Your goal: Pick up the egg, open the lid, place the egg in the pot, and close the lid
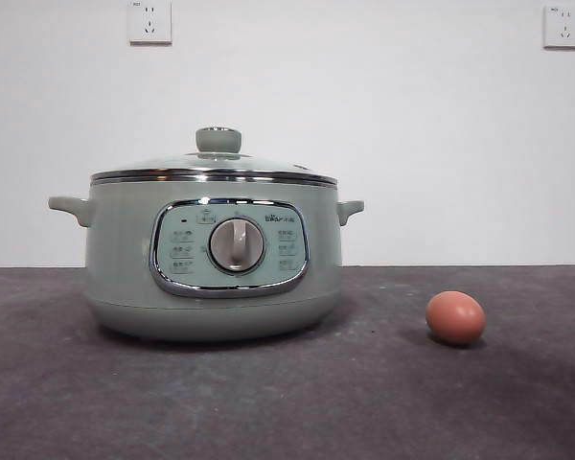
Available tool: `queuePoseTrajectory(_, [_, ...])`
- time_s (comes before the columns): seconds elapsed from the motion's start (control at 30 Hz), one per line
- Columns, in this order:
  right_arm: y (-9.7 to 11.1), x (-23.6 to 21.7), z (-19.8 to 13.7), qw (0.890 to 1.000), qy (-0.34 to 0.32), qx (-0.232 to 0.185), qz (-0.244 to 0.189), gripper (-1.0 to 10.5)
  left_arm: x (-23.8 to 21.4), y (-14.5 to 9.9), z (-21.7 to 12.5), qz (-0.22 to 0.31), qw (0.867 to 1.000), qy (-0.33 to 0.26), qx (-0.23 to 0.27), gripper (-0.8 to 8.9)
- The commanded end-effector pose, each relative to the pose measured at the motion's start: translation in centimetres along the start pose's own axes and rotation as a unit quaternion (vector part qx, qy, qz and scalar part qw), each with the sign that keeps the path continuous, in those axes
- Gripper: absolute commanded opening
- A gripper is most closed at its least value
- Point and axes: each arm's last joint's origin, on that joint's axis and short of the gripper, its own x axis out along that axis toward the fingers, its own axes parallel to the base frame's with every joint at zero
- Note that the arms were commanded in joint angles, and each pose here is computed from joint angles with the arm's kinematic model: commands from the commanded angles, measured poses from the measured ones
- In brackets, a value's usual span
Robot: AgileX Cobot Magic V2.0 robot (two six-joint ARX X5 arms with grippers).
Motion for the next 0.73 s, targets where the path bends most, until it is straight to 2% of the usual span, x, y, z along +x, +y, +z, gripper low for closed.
queuePoseTrajectory(0.03, [0.5, -0.5, 1.7, 0.999, -0.027, 0.019, 0.007, -0.1, -0.5, -0.4, 1.5, -0.003, 1.000, -0.015, -0.022, -0.06])
queuePoseTrajectory(0.2, [1.4, -1.6, 5.4, 0.998, -0.059, 0.014, 0.014, -0.1, -1.7, -1.1, 4.2, -0.006, 0.999, -0.015, -0.036, -0.06])
queuePoseTrajectory(0.33, [2.2, -2.2, 8.7, 0.998, -0.052, 0.013, 0.013, -0.1, -2.6, -1.9, 6.5, -0.018, 0.999, -0.008, -0.037, -0.06])
queuePoseTrajectory(0.53, [3.3, -2.4, 13.4, 0.998, 0.026, -0.039, 0.028, -0.1, -3.8, -3.0, 10.6, -0.044, 0.999, 0.002, -0.013, -0.06])
queuePoseTrajectory(0.73, [4.4, -2.4, 17.6, 0.988, 0.112, -0.086, 0.059, -0.1, -4.4, -3.8, 14.6, -0.068, 0.996, 0.049, 0.009, -0.06])
